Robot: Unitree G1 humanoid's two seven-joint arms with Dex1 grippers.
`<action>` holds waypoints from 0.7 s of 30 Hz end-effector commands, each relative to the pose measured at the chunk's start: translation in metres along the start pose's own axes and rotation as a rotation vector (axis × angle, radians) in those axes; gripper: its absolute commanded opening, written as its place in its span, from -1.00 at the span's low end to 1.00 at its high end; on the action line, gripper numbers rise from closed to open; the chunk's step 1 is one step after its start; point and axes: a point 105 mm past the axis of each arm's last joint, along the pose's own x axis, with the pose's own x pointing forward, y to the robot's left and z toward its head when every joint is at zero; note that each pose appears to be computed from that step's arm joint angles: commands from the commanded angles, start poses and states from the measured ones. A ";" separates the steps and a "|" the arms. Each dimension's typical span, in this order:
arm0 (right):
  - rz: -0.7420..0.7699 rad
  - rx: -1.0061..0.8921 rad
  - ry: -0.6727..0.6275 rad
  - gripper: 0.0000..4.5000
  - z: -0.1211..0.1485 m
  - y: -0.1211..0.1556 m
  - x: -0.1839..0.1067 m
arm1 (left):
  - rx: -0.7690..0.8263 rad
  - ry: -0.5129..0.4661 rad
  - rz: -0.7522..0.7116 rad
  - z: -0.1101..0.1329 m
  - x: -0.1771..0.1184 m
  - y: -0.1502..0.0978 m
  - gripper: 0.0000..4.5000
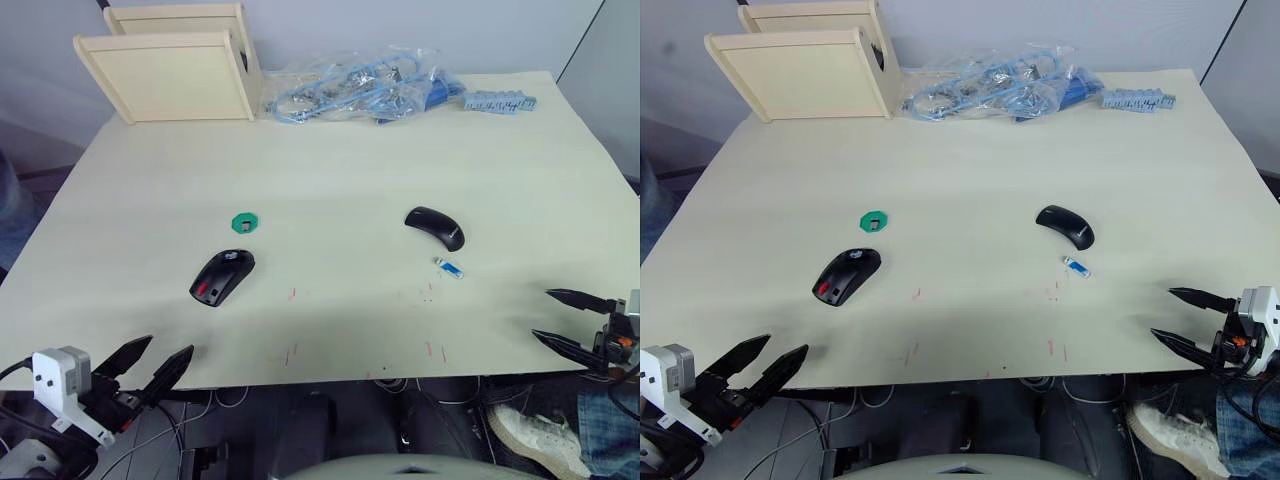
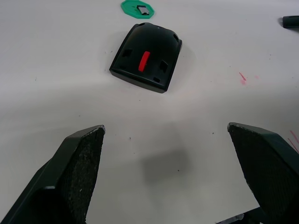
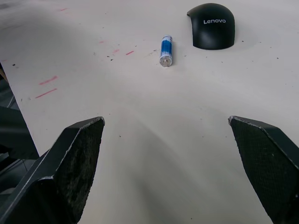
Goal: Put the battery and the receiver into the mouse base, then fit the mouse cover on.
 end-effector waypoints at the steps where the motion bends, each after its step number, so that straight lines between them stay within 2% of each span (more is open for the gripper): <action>1: 0.013 -0.057 -0.059 1.00 0.017 0.000 0.003 | 0.053 -0.016 -0.027 0.015 0.003 0.002 0.99; 4: 0.115 -0.101 -0.167 1.00 0.044 0.015 0.026 | 0.118 -0.037 -0.104 0.037 0.013 0.009 0.99; 10: 0.250 -0.126 -0.244 1.00 0.066 0.040 0.042 | 0.166 -0.030 -0.222 0.057 0.025 0.017 0.99; 17: 0.280 -0.136 -0.277 1.00 0.075 0.057 0.059 | 0.225 0.029 -0.260 0.072 0.046 0.033 0.99; 21: 0.273 -0.136 -0.301 1.00 0.082 0.066 0.066 | 0.249 0.099 -0.258 0.071 0.066 0.037 0.99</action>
